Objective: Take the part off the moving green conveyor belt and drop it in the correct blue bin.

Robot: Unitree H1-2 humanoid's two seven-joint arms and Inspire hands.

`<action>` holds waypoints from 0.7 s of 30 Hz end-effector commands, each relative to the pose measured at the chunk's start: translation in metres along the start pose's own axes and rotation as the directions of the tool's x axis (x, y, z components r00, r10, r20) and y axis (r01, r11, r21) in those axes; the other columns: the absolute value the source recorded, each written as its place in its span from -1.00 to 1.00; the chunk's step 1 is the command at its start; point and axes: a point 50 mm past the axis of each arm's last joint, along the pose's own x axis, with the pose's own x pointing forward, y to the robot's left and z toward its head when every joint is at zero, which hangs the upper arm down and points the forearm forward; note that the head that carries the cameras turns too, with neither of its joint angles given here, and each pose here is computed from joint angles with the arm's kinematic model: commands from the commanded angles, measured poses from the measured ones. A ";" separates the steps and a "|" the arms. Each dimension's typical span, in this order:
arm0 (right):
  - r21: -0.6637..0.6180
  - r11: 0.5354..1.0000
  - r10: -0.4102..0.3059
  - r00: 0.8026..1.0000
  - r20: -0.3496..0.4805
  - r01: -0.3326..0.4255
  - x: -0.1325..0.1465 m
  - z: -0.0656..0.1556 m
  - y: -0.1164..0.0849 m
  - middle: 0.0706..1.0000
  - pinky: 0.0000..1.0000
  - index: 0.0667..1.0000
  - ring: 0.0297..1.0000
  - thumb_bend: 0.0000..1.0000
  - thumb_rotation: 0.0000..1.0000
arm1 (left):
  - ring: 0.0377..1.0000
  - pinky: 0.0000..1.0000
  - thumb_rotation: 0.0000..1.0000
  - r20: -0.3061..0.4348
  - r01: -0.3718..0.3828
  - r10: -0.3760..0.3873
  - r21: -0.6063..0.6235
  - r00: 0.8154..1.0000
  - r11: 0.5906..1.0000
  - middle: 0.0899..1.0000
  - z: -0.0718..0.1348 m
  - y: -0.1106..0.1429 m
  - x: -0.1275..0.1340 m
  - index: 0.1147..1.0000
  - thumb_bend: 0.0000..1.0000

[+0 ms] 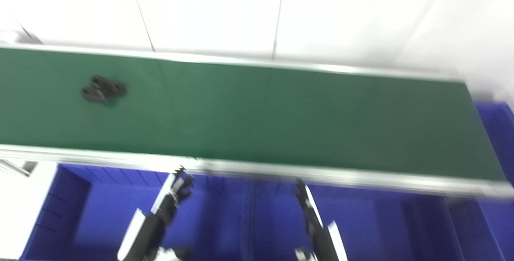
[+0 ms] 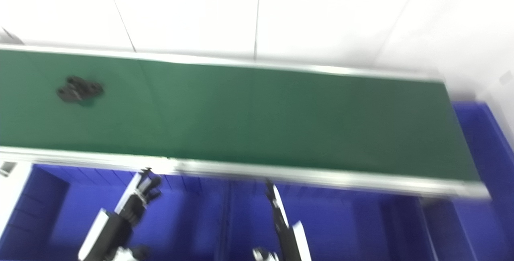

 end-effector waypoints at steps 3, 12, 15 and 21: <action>0.045 0.999 -0.019 0.998 0.053 0.016 0.001 0.002 -0.005 1.00 1.00 1.00 0.95 1.00 1.00 | 0.91 0.83 0.35 0.048 -0.007 0.006 0.010 0.999 1.000 0.86 0.003 -0.006 0.008 0.96 0.78; 0.067 0.998 -0.017 0.999 0.035 0.015 -0.001 -0.003 -0.014 1.00 1.00 1.00 0.97 1.00 1.00 | 0.82 0.69 0.41 0.046 -0.004 0.001 0.057 0.999 0.998 0.80 0.003 -0.013 0.013 0.85 0.75; 0.070 0.997 -0.017 0.999 0.036 0.014 -0.002 -0.002 -0.015 1.00 1.00 1.00 0.98 1.00 1.00 | 0.82 0.71 0.36 0.054 -0.007 0.005 0.032 0.999 0.999 0.79 0.004 -0.014 0.012 0.84 0.73; 0.079 0.997 -0.016 0.999 0.048 0.013 -0.006 0.005 -0.017 1.00 1.00 1.00 1.00 1.00 1.00 | 0.80 0.70 0.39 0.066 0.000 -0.003 0.051 0.998 0.999 0.78 0.011 -0.017 0.009 0.83 0.75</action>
